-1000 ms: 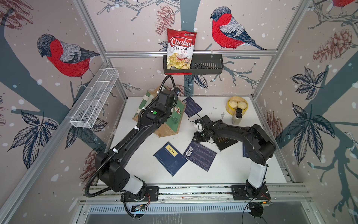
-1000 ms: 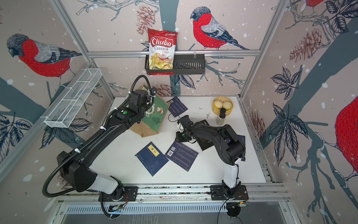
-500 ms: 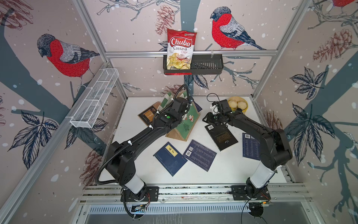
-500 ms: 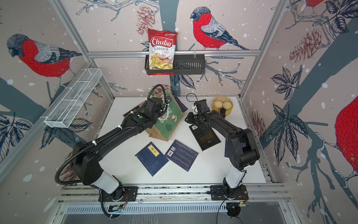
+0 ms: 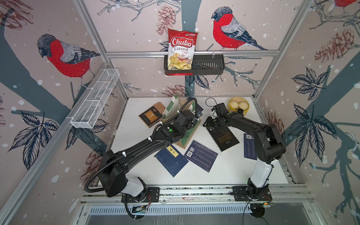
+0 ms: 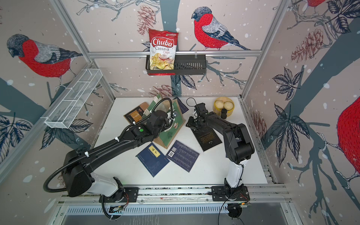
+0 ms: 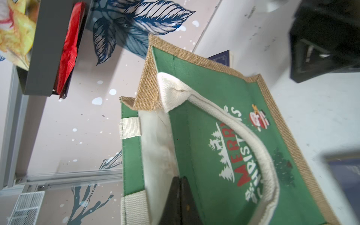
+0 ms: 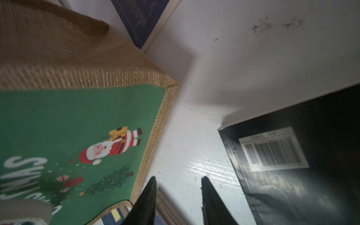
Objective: Take out the books from the canvas bag
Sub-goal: Place the canvas bag at the center of the board, then adjust the book at the center of the board.
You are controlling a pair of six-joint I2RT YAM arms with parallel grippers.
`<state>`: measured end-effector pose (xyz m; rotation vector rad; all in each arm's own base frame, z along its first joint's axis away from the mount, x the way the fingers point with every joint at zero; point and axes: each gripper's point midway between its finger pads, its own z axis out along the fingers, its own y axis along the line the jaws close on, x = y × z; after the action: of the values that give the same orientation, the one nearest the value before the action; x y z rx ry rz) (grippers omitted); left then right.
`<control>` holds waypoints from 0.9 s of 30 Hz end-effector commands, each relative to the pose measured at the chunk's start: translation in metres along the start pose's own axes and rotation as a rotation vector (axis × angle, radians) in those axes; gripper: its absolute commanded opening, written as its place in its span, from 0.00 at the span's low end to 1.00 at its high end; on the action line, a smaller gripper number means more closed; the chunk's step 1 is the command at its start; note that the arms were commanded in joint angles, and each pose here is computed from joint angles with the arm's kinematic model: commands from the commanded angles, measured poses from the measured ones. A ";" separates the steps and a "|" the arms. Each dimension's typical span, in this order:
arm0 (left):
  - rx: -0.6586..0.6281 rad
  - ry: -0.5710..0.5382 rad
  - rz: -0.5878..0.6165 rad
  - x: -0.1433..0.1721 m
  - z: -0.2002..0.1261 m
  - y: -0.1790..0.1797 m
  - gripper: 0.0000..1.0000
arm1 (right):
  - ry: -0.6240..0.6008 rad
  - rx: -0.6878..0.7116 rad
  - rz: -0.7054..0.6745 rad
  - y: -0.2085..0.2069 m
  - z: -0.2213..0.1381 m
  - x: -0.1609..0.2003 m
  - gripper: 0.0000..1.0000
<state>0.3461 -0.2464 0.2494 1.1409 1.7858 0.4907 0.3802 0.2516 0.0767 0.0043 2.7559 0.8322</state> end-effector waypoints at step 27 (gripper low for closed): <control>0.072 0.033 -0.231 -0.007 -0.005 -0.006 0.12 | 0.309 0.123 -0.218 -0.014 0.043 0.121 0.29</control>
<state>0.3430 -0.2499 0.2491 1.0020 1.9365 0.3892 0.2982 0.2932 0.0207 -0.3950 2.9201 0.7907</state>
